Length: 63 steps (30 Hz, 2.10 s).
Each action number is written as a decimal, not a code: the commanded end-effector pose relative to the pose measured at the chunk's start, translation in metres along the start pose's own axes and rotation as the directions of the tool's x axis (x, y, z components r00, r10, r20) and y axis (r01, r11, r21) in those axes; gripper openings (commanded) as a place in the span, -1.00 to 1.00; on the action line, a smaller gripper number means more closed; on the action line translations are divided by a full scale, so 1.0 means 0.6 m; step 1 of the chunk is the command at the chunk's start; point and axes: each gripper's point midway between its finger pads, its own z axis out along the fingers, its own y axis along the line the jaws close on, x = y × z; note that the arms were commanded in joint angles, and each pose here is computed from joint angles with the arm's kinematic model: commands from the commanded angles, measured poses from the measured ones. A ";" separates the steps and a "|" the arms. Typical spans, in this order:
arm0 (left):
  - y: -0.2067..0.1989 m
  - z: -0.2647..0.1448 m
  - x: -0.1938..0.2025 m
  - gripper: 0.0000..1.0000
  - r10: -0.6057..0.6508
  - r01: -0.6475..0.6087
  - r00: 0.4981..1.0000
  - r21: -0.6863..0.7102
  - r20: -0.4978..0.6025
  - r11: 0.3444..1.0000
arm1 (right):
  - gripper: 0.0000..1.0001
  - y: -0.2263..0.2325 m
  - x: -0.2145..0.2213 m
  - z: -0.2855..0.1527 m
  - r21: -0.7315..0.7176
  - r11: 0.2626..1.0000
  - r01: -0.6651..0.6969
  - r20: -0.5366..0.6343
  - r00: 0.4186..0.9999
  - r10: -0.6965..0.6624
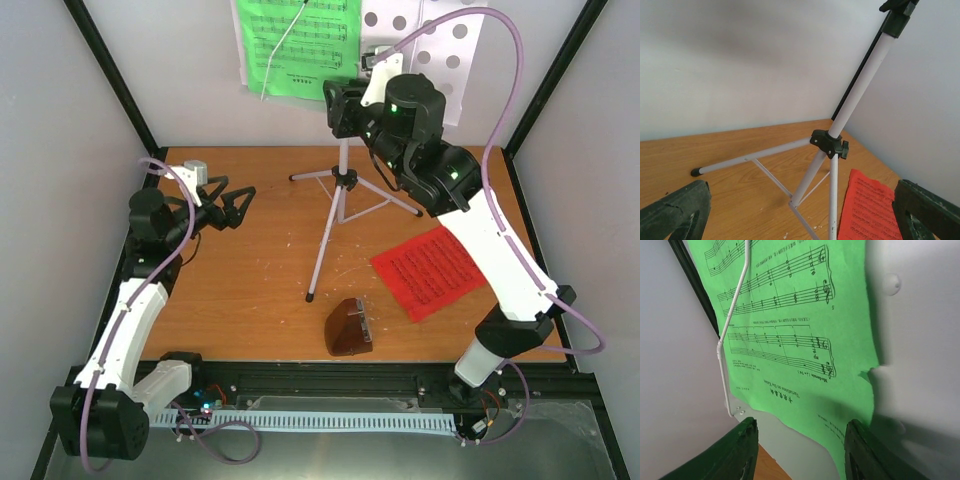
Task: Pack up the instrument practice props
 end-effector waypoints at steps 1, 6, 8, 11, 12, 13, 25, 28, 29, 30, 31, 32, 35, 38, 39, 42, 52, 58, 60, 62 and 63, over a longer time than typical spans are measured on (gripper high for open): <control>-0.010 -0.001 -0.024 0.99 0.040 -0.041 0.998 0.025 0.051 0.999 | -0.05 -0.001 0.005 0.027 0.007 1.000 -0.001 0.020 1.000 0.000; -0.019 0.004 -0.064 0.99 0.063 -0.066 0.993 0.037 0.095 0.997 | -0.09 0.002 -0.002 0.040 0.007 1.000 0.014 0.054 0.998 -0.014; -0.022 0.005 -0.099 0.99 0.086 -0.090 0.988 0.023 0.131 0.996 | -0.18 0.001 -0.006 0.043 0.017 1.000 0.016 0.069 0.997 -0.018; -0.034 0.003 -0.164 0.99 0.140 -0.142 0.970 -0.003 0.197 0.990 | -0.31 -0.002 -0.011 0.048 0.032 0.999 0.028 0.091 0.995 -0.030; -0.040 0.002 -0.186 0.97 0.156 -0.158 0.963 -0.009 0.219 0.987 | -0.34 -0.002 -0.013 0.050 0.034 0.999 0.034 0.097 0.995 -0.037; -0.048 0.000 -0.208 0.94 0.174 -0.177 0.954 -0.011 0.243 0.984 | -0.37 -0.003 -0.015 0.051 0.037 0.999 0.039 0.104 0.994 -0.043; -0.173 0.061 -0.360 0.32 0.328 -0.398 0.882 0.162 0.339 0.903 | -0.94 -0.009 -0.033 0.050 0.061 0.997 0.050 0.152 0.987 -0.058; -0.184 0.080 -0.380 0.12 0.338 -0.421 0.875 0.198 0.347 0.885 | -0.94 -0.010 -0.010 0.061 0.056 0.997 0.054 0.125 0.990 -0.061; -0.190 0.083 -0.388 0.09 0.344 -0.432 0.869 0.208 0.356 0.877 | -0.94 -0.009 -0.009 0.062 0.053 0.997 0.054 0.123 0.991 -0.060; -0.195 0.086 -0.394 0.07 0.347 -0.440 0.866 0.219 0.360 0.871 | -0.95 -0.009 -0.009 0.062 0.053 0.997 0.052 0.123 0.991 -0.058; -0.200 0.091 -0.396 0.03 0.347 -0.444 0.866 0.233 0.360 0.865 | -0.94 -0.009 -0.009 0.062 0.052 0.997 0.051 0.124 0.991 -0.058; -0.205 0.097 -0.397 -0.01 0.349 -0.448 0.865 0.246 0.360 0.859 | -0.95 -0.009 -0.010 0.061 0.051 0.997 0.051 0.125 0.990 -0.057; -0.215 0.111 -0.401 -0.09 0.363 -0.468 0.857 0.262 0.365 0.844 | -0.94 -0.009 -0.011 0.060 0.050 0.997 0.052 0.128 0.990 -0.058; -0.212 0.130 -0.403 -0.18 0.363 -0.464 0.864 0.275 0.348 0.842 | -0.94 -0.008 -0.016 0.054 0.045 0.998 0.048 0.134 0.990 -0.054; -0.210 0.137 -0.403 -0.20 0.365 -0.464 0.866 0.278 0.341 0.841 | -0.95 -0.007 -0.017 0.053 0.042 0.998 0.047 0.135 0.989 -0.052; -0.209 0.150 -0.402 -0.30 0.369 -0.465 0.869 0.288 0.329 0.837 | -0.95 -0.008 -0.017 0.051 0.042 0.998 0.047 0.136 0.989 -0.053; -0.215 0.173 -0.398 -0.49 0.387 -0.481 0.864 0.303 0.322 0.823 | -0.94 -0.008 -0.013 0.051 0.040 0.998 0.046 0.135 0.990 -0.051; -0.211 0.180 -0.400 -0.53 0.397 -0.490 0.859 0.290 0.324 0.822 | -0.94 -0.007 -0.014 0.050 0.034 0.999 0.043 0.135 0.990 -0.047; -0.210 0.182 -0.401 -0.57 0.402 -0.494 0.856 0.287 0.325 0.821 | -0.94 -0.008 -0.014 0.050 0.036 0.998 0.044 0.137 0.989 -0.048; -0.210 0.185 -0.401 -0.59 0.403 -0.495 0.856 0.287 0.325 0.820 | -0.94 -0.008 -0.014 0.050 0.036 0.998 0.044 0.136 0.990 -0.048; -0.209 0.186 -0.402 -0.59 0.406 -0.498 0.854 0.284 0.326 0.819 | -0.95 -0.007 -0.014 0.050 0.035 0.999 0.042 0.136 0.990 -0.047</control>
